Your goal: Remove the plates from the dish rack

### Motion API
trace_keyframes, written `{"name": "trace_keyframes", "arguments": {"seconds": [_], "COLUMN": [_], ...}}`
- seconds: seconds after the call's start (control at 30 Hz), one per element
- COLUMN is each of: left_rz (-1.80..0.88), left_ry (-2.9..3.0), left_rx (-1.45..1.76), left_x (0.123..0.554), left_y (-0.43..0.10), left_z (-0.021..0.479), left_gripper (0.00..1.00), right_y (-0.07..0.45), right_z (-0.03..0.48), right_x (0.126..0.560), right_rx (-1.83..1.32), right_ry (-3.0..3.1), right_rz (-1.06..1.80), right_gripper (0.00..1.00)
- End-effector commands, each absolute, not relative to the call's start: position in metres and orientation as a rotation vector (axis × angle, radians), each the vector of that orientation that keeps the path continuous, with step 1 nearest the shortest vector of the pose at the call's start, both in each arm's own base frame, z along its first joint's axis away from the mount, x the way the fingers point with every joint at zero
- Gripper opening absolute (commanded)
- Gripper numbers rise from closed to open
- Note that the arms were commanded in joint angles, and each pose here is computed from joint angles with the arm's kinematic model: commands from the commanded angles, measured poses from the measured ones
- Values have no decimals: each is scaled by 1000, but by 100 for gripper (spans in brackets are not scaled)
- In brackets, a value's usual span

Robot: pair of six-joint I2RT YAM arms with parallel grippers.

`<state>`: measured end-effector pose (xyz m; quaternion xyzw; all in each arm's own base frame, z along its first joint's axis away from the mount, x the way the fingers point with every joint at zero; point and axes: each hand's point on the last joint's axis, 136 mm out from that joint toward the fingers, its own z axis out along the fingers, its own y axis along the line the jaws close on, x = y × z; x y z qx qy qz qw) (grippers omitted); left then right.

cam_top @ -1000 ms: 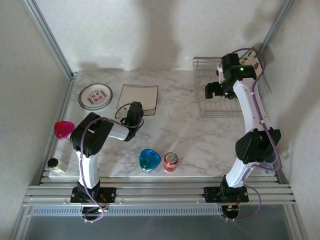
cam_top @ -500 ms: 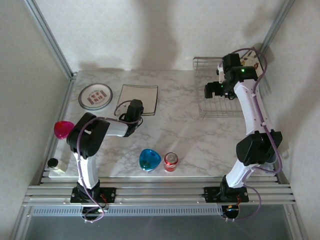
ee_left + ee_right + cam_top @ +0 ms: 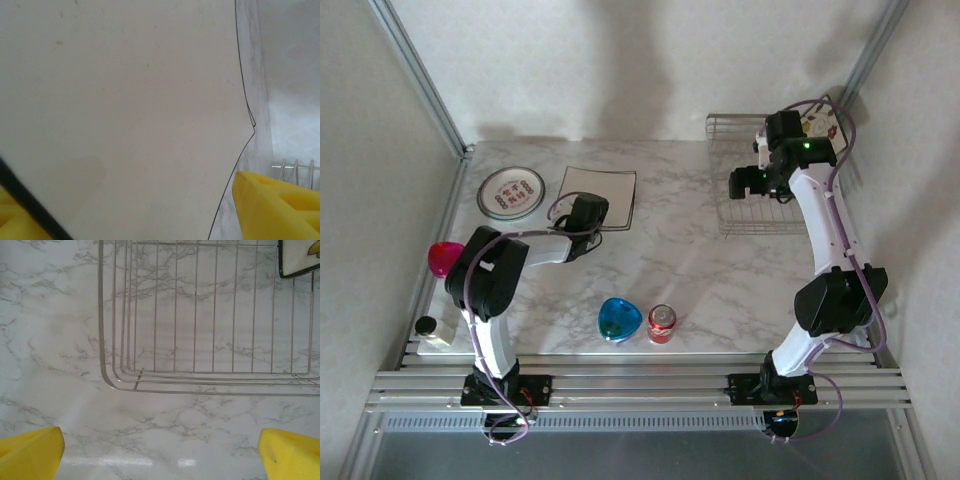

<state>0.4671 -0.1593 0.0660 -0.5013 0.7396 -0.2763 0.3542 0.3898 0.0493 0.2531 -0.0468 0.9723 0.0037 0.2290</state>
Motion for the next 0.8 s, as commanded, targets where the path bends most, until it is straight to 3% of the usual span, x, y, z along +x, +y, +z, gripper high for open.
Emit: {"name": "trace_keyframes", "arguments": {"seconds": [0.0, 0.57, 0.77], "left_rz": [-752, -801, -778], "left_ry": [1898, 2012, 2076], "left_rx": [-1238, -1239, -1236], "left_x": [475, 477, 474], "left_y": [-160, -178, -180], "left_z": [98, 68, 62], "left_gripper": [77, 79, 93], "right_y": [52, 52, 52], "right_z": [265, 270, 270], "right_x": [390, 389, 391], "right_rx": [-112, -107, -99], "right_ry": [2629, 2610, 2603], "right_rz": [49, 59, 68], "right_gripper": [99, 99, 99]}}
